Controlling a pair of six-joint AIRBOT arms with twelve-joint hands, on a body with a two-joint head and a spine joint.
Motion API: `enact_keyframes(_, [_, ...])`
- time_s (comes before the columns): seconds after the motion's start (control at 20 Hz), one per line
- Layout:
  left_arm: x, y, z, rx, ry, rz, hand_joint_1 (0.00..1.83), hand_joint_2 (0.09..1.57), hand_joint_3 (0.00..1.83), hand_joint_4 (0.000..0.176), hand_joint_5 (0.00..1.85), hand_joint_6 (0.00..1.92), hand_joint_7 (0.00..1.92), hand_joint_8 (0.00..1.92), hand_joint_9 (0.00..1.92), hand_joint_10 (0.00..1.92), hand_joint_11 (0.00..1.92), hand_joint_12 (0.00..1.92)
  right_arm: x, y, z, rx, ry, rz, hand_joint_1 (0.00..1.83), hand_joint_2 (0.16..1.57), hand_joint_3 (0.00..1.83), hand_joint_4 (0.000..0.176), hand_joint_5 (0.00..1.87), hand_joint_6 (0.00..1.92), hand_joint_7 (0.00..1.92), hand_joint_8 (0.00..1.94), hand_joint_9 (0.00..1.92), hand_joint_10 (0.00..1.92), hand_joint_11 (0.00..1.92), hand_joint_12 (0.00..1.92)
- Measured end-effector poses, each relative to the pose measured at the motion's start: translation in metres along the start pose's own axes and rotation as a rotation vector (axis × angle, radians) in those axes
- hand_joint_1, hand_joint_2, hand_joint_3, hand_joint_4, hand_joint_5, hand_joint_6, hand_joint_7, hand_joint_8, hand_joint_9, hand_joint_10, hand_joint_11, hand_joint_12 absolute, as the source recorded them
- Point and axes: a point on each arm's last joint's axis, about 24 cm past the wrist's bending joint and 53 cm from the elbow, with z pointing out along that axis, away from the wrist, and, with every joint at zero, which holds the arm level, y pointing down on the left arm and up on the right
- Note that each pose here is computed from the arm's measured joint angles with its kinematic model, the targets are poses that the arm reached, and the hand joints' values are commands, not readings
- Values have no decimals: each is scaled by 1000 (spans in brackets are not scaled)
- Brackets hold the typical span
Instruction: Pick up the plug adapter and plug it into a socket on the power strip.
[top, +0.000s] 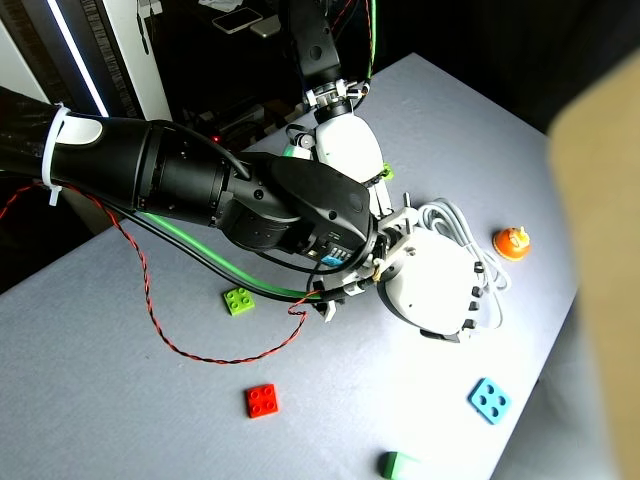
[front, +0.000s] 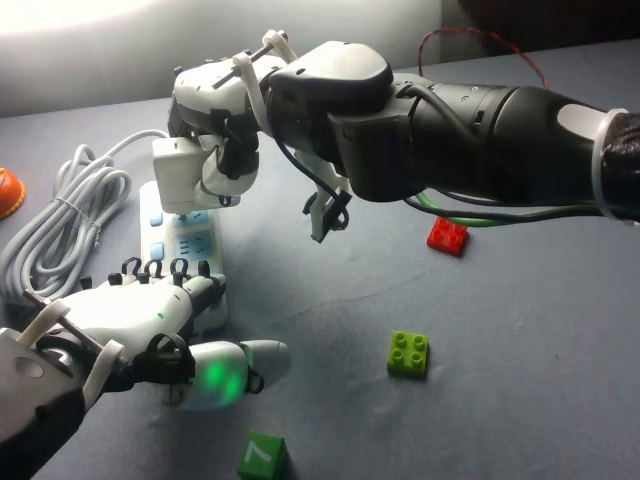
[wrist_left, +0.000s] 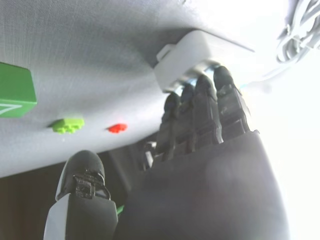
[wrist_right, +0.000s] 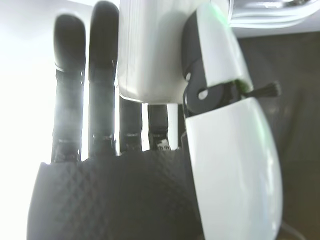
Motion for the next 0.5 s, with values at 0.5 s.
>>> enact_keyframes(0.5, [0, 0, 0, 0, 0, -3, 0, 1157, 0, 0, 125, 1, 134, 3, 109, 5, 0, 247, 7, 1, -4, 4, 1, -40, 1223, 1179, 1, 0, 758, 1172, 965, 1179, 880, 871, 592, 1344])
